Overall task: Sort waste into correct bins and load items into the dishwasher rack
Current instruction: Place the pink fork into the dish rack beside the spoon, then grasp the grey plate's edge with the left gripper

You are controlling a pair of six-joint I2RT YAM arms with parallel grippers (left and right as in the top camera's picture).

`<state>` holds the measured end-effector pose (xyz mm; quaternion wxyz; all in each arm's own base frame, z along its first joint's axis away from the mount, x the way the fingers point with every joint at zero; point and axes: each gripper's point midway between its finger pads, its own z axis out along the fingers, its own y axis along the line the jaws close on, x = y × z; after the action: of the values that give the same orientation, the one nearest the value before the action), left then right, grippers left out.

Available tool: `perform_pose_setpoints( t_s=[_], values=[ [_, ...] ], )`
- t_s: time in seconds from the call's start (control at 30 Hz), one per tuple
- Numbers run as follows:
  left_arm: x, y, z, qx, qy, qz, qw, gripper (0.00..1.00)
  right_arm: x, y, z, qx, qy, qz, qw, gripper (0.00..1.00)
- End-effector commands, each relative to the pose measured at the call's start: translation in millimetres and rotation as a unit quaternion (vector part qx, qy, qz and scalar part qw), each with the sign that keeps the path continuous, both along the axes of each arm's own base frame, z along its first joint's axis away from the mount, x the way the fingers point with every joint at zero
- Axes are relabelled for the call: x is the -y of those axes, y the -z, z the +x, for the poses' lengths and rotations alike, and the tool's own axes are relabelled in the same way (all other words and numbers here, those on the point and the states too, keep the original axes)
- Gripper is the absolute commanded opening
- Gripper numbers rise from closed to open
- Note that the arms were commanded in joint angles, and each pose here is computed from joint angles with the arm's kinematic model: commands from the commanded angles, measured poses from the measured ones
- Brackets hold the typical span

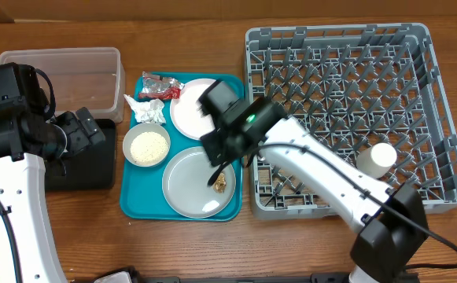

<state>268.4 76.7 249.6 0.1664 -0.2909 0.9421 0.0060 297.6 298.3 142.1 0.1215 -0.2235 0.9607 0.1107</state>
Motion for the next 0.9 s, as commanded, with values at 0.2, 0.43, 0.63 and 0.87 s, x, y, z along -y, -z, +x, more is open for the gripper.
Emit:
perform_pose_setpoints(
  t_s=[0.2,0.43,0.63,0.87],
  values=[
    [-3.7,-2.8,1.1,0.004,-0.007,0.005,1.000,1.00,-5.4,65.7,-34.7,-0.038,0.046,-0.042,0.997,0.67],
    [-3.8,-2.8,1.2,0.005,-0.007,0.005,1.000,1.00,-7.0,72.0,-35.0,-0.036,0.044,-0.039,0.998,0.67],
    [-3.7,-2.8,1.1,0.004,-0.007,0.005,1.000,1.00,-9.1,66.0,-36.9,-0.040,0.042,-0.036,0.998,0.67],
    [10.6,-3.3,6.2,0.019,-0.014,-0.042,0.999,1.00,-27.3,6.5,-20.7,0.012,0.042,0.028,0.999,0.68]
  ],
)
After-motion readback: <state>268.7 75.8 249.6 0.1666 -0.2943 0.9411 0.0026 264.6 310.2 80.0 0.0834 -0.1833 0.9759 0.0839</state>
